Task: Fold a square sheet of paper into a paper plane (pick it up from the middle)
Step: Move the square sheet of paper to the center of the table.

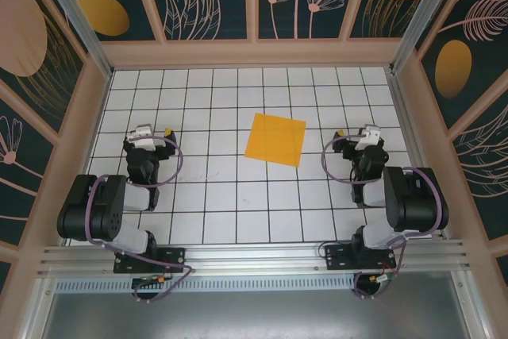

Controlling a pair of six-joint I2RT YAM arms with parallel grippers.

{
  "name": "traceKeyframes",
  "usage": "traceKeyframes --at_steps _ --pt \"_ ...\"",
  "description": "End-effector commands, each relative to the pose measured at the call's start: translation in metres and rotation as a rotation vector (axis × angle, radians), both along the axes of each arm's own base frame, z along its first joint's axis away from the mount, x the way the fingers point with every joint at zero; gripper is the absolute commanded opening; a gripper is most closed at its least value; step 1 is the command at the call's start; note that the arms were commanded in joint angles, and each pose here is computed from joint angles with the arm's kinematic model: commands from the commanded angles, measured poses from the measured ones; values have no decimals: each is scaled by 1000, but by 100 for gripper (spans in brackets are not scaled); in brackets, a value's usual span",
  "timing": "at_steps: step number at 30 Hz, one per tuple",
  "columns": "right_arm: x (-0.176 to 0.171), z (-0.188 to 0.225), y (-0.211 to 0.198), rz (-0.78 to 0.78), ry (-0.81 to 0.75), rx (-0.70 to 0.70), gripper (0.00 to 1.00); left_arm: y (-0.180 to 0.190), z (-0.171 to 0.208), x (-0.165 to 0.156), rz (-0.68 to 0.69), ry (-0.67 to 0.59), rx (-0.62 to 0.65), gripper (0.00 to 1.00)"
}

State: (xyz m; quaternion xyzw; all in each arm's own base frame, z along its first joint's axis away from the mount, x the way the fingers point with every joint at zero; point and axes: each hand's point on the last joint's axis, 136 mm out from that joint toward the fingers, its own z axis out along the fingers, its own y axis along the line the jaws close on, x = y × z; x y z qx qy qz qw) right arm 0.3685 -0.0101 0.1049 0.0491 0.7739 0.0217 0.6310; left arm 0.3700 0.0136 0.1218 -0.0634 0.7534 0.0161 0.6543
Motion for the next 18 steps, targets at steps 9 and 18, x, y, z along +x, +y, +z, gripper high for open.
traceKeyframes --at_steps 9,18 --pt "8 16 -2 -12 -62 12 99 3 15 6 4 -56 10 99" --pt "8 16 -2 -11 -62 12 99 3 15 6 4 -55 11 99"
